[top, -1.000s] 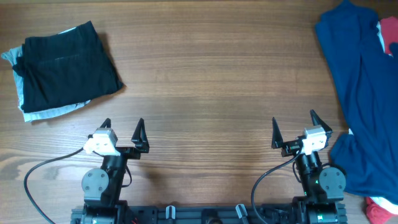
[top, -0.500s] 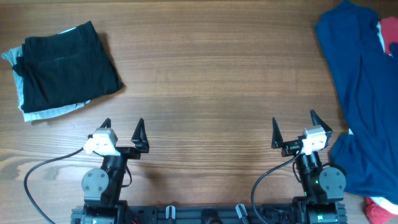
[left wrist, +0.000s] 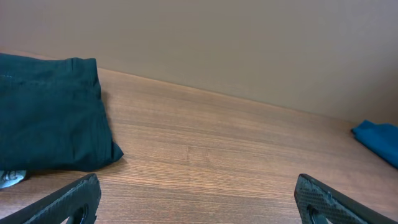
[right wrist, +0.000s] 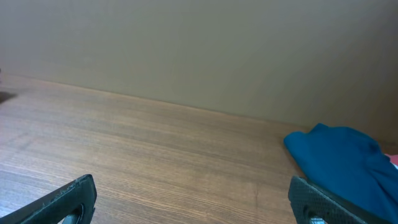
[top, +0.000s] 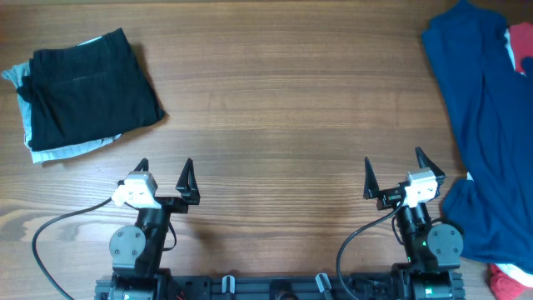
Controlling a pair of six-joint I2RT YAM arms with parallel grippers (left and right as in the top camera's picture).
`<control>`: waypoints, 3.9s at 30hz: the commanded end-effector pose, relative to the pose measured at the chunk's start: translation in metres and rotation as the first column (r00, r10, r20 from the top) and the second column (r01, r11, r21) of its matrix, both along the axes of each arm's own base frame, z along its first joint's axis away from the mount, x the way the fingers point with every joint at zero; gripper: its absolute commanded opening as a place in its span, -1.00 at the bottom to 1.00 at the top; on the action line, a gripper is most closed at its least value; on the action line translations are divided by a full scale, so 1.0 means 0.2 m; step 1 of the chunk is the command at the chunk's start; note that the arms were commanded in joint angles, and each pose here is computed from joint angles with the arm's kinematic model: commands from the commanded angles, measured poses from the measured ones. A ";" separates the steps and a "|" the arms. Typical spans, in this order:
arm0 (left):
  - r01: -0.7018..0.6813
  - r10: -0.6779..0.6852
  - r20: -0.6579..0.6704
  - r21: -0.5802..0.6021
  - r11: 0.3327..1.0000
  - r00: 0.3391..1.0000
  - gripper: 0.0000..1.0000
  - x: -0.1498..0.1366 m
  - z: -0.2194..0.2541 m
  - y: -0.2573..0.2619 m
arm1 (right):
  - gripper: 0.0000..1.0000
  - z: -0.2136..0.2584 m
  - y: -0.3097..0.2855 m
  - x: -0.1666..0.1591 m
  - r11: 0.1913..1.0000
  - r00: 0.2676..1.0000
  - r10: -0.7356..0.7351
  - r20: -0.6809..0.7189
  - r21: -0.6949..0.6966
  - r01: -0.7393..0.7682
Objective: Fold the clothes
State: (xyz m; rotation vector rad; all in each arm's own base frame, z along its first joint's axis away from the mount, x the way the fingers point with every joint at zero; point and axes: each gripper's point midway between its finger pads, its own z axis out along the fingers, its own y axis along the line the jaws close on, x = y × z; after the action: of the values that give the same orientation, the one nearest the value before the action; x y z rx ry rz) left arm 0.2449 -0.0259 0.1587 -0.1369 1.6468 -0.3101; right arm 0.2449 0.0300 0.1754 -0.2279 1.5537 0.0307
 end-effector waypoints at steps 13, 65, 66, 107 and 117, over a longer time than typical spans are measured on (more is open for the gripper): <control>-0.009 0.009 0.002 0.021 1.000 1.000 1.00 0.00 -0.01 0.01 | 1.00 0.01 0.01 0.00 1.000 1.000 0.013 0.009 0.018 -0.013; 0.101 -0.151 -0.670 -0.113 0.988 0.727 1.00 0.02 0.23 -0.15 | 1.00 -0.58 -0.70 -0.31 0.198 -0.157 -0.273 -0.949 -0.215 0.956; 0.102 -0.152 -0.669 -0.114 0.988 0.728 1.00 0.02 0.23 -0.15 | 1.00 -0.60 -0.71 -0.33 0.185 -0.167 -0.275 -0.947 -0.222 0.957; 0.104 -0.152 -0.655 -0.112 0.988 0.740 1.00 0.04 0.24 -0.16 | -0.91 0.25 -0.66 0.14 0.587 0.492 -0.265 -0.829 0.265 0.764; 0.105 -0.153 -0.649 -0.112 0.988 0.745 1.00 0.05 0.25 -0.16 | -0.91 0.80 0.46 -0.03 0.883 0.662 0.409 -0.629 0.457 -0.111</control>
State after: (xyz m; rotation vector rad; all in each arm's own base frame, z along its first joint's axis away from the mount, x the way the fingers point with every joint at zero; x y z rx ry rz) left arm 0.2525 -0.0535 0.1990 -0.2172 2.3848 -0.4406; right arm 0.2566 0.0663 0.3449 0.1591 2.1710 0.5626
